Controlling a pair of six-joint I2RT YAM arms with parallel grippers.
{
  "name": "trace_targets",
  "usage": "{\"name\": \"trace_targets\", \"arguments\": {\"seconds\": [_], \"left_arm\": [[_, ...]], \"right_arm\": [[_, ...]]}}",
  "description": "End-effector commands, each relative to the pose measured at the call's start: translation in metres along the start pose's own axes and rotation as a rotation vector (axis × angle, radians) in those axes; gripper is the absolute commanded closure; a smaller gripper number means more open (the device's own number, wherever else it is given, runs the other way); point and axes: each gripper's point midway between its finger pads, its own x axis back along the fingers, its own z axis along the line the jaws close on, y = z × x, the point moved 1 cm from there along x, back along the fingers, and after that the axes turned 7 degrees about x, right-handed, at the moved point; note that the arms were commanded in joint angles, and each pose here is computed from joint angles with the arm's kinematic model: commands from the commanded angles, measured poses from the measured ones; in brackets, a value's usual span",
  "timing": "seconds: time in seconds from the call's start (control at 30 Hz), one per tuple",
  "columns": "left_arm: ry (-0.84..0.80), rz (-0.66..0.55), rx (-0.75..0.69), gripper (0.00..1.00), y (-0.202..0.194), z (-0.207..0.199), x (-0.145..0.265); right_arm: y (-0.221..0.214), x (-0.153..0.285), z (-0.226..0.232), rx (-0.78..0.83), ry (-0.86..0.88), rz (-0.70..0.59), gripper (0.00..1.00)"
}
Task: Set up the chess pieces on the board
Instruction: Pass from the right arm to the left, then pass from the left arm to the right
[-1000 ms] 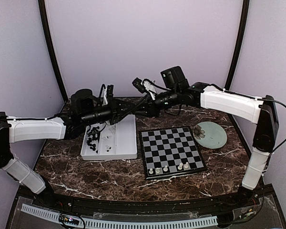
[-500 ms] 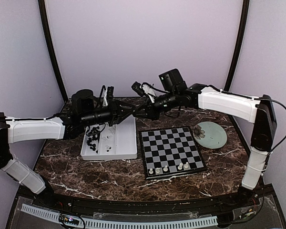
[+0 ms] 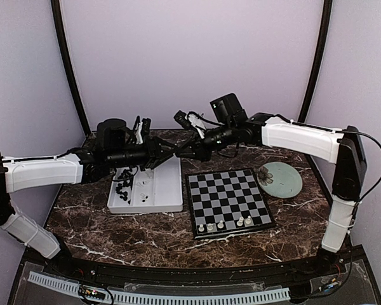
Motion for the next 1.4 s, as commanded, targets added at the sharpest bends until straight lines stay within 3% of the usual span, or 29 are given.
{"name": "trace_targets", "arguments": {"seconds": [0.0, 0.8, 0.9, 1.07, 1.23, 1.37], "left_arm": [[-0.014, -0.014, -0.04, 0.61, 0.008, -0.012, 0.006], [-0.033, 0.022, -0.053, 0.84, 0.006, -0.014, 0.0], [-0.03, 0.009, -0.046, 0.86, 0.007, -0.013, 0.002], [-0.071, -0.081, -0.014, 0.87, 0.019, -0.017, 0.013], [-0.178, -0.203, 0.086, 0.87, 0.036, -0.026, 0.025], [-0.271, -0.256, 0.171, 0.87, 0.044, -0.032, 0.03]], "right_arm": [[0.01, -0.006, 0.008, 0.03, 0.038, -0.043, 0.9], [0.002, -0.014, 0.014, 0.022, 0.059, -0.016, 0.88], [0.006, -0.01, 0.013, 0.025, 0.05, -0.017, 0.82], [0.009, 0.015, 0.017, 0.016, 0.055, -0.04, 0.61], [0.02, 0.058, -0.004, -0.17, 0.14, -0.194, 0.55], [0.024, 0.067, -0.014, -0.271, 0.189, -0.265, 0.53]]}}
